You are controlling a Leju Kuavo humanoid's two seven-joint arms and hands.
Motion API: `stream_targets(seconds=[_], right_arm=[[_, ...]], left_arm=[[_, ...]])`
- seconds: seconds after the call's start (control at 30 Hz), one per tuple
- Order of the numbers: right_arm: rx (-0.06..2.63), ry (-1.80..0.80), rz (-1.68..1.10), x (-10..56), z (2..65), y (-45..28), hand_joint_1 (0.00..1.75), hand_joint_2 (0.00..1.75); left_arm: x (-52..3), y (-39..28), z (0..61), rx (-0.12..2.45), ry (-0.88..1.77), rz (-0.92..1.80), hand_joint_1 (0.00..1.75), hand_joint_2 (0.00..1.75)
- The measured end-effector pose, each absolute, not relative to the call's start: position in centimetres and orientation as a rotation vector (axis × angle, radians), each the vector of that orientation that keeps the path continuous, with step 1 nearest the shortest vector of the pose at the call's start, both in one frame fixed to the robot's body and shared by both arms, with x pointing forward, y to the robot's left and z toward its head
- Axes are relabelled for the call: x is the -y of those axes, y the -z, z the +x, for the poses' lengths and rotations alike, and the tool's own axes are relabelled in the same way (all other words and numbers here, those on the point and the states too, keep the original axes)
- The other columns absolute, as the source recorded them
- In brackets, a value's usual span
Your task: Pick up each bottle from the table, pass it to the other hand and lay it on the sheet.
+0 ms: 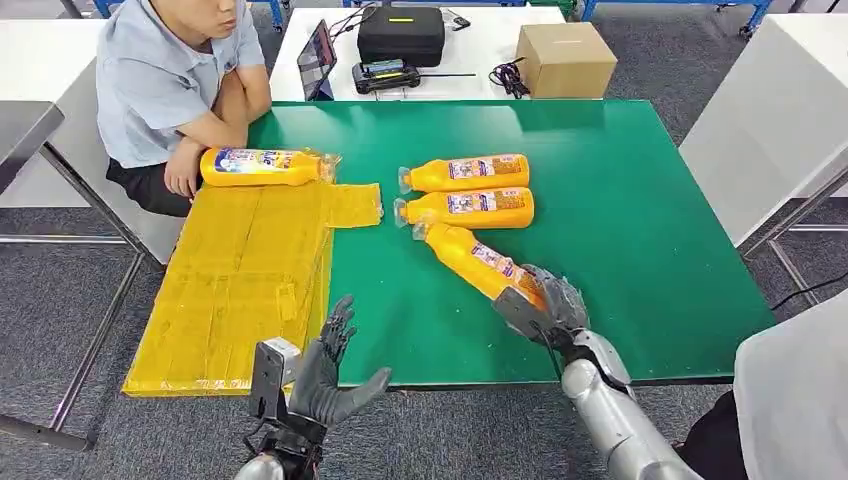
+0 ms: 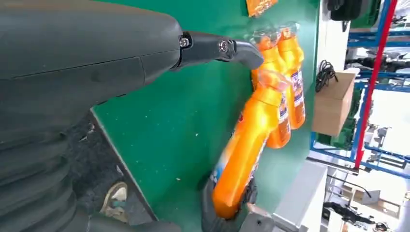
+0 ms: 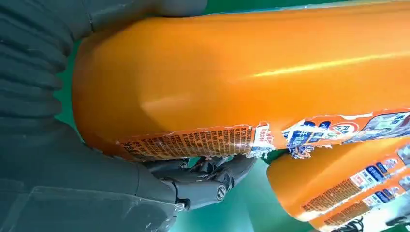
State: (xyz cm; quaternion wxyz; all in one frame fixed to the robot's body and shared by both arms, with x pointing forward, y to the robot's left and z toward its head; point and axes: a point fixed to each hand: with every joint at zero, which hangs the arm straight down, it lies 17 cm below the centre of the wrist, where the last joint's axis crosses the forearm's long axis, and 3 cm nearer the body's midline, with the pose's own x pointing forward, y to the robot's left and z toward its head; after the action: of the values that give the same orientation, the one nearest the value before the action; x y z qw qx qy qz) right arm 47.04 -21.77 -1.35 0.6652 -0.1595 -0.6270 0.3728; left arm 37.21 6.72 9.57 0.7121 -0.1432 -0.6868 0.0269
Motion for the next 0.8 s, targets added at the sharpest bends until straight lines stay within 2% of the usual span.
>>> stream_targets(seconds=[0.2, 0.8], right_arm=[[1.535, -0.712, -0.185, 19.9, 45.6, 0.0, 1.75, 1.75], [1.591, -0.642, -0.116, 18.8, 44.4, -0.9, 1.75, 1.75]], left_arm=[[-7.4, -10.0, 37.9, 1.554, -0.101, -0.298, 0.00, 1.75], [-8.8, -9.0, 38.9, 1.559, -0.169, -0.224, 0.00, 1.75]])
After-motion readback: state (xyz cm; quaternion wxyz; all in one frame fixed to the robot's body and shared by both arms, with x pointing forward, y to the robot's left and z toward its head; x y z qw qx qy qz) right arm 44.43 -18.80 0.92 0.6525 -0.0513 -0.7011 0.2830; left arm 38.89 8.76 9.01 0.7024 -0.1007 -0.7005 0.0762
